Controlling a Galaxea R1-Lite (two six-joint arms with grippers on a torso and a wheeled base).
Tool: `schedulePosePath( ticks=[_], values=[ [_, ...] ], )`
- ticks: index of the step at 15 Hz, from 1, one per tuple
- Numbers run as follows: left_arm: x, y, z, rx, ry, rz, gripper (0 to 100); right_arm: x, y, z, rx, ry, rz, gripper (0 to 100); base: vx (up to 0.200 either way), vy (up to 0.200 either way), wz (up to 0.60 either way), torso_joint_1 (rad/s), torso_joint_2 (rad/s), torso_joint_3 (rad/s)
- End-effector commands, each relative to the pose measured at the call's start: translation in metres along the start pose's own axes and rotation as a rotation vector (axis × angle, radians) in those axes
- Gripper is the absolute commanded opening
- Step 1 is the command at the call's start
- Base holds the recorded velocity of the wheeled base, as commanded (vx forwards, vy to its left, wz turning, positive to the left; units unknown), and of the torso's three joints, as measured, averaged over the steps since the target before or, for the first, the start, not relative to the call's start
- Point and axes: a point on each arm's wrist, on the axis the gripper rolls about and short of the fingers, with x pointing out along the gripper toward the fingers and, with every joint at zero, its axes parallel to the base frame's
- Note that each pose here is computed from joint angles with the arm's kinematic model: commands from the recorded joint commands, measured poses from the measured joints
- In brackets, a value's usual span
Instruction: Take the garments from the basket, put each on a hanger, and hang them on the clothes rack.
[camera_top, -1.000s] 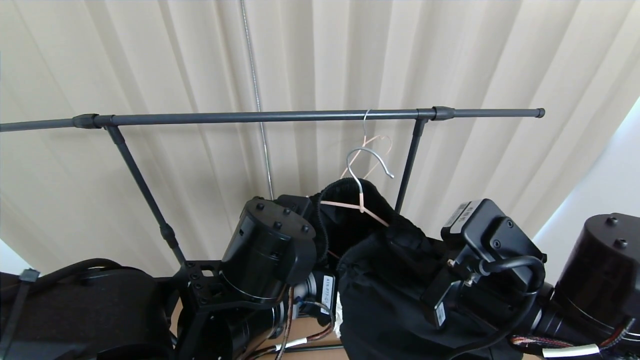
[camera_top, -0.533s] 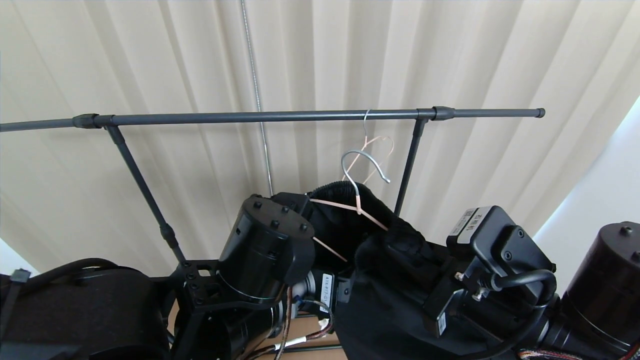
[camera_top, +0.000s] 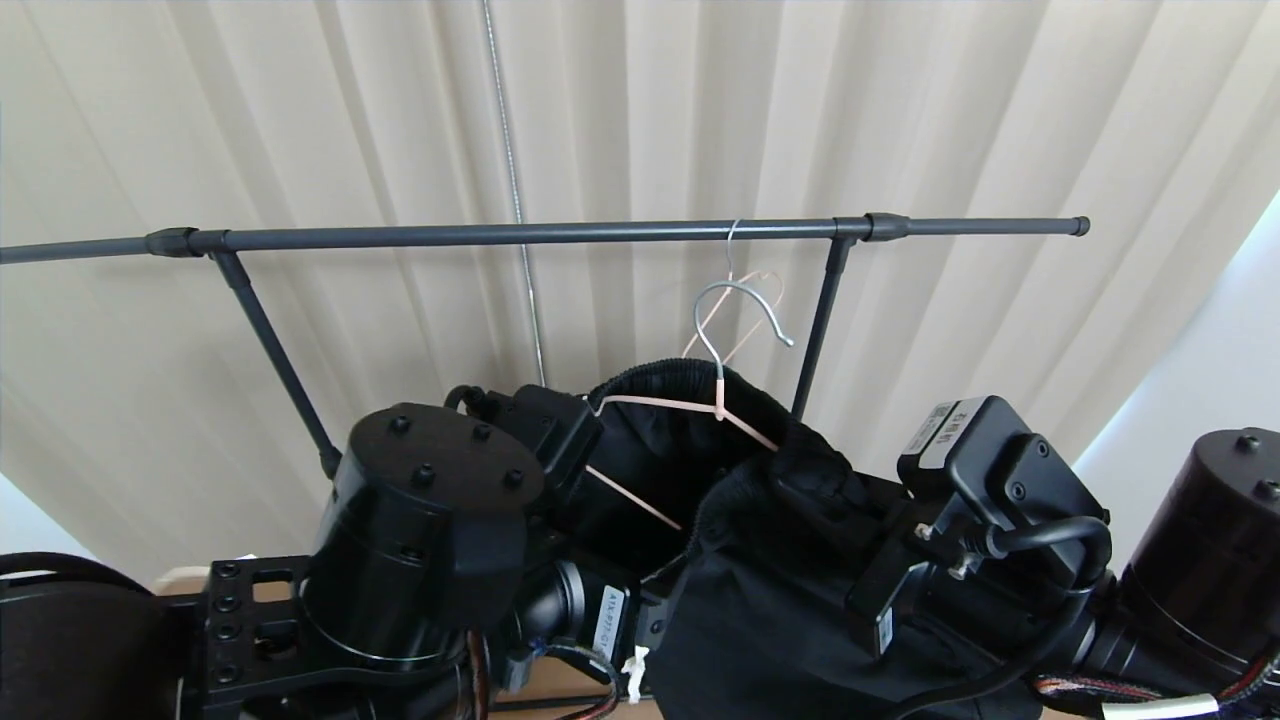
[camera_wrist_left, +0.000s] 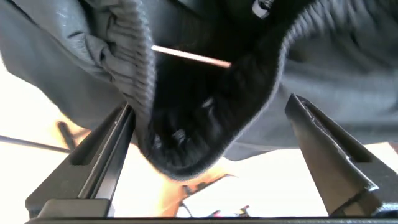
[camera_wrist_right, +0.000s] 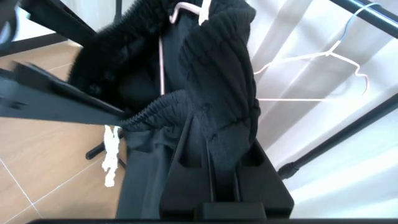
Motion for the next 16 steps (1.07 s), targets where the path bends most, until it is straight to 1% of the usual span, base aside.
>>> schedulePosePath(
  ticks=[1,3,4,9,11,13,15,16],
  values=[
    [-0.012,0.005,-0.003,0.030,-0.011,-0.003,100,0.002,-0.002,-0.002,0.001,0.004,0.003,0,0.000,0.000,0.00,0.000,0.00,0.000],
    [-0.012,0.008,-0.013,0.114,0.020,0.007,100,0.002,-0.004,-0.001,0.005,0.000,0.007,0,0.000,0.000,0.00,0.000,0.00,0.000],
    [-0.011,0.009,-0.016,0.127,0.030,0.011,100,0.001,-0.004,-0.001,0.007,-0.003,0.006,0,0.000,0.000,0.00,0.000,0.00,0.000],
    [-0.012,0.012,-0.014,0.119,0.023,0.018,100,0.000,-0.004,-0.001,0.012,-0.002,0.006,0,0.000,0.000,0.00,0.000,0.00,0.000],
    [-0.021,0.014,-0.009,0.107,-0.010,0.021,100,0.001,-0.008,-0.002,0.029,-0.009,0.017,0,0.000,0.000,0.00,0.000,0.00,0.000],
    [-0.025,0.018,-0.007,0.098,-0.026,0.025,100,0.002,-0.013,-0.002,0.035,-0.027,0.014,0,0.000,0.000,0.00,0.000,0.00,0.000],
    [-0.030,0.023,-0.002,0.081,-0.048,0.036,100,0.003,-0.018,-0.002,0.039,-0.050,0.007,0,0.000,0.000,0.00,0.000,0.00,0.000],
    [-0.034,0.029,0.002,0.065,-0.068,0.051,100,0.002,-0.022,-0.002,0.042,-0.061,0.010,0,0.000,0.000,0.00,0.000,0.00,0.000]
  ],
)
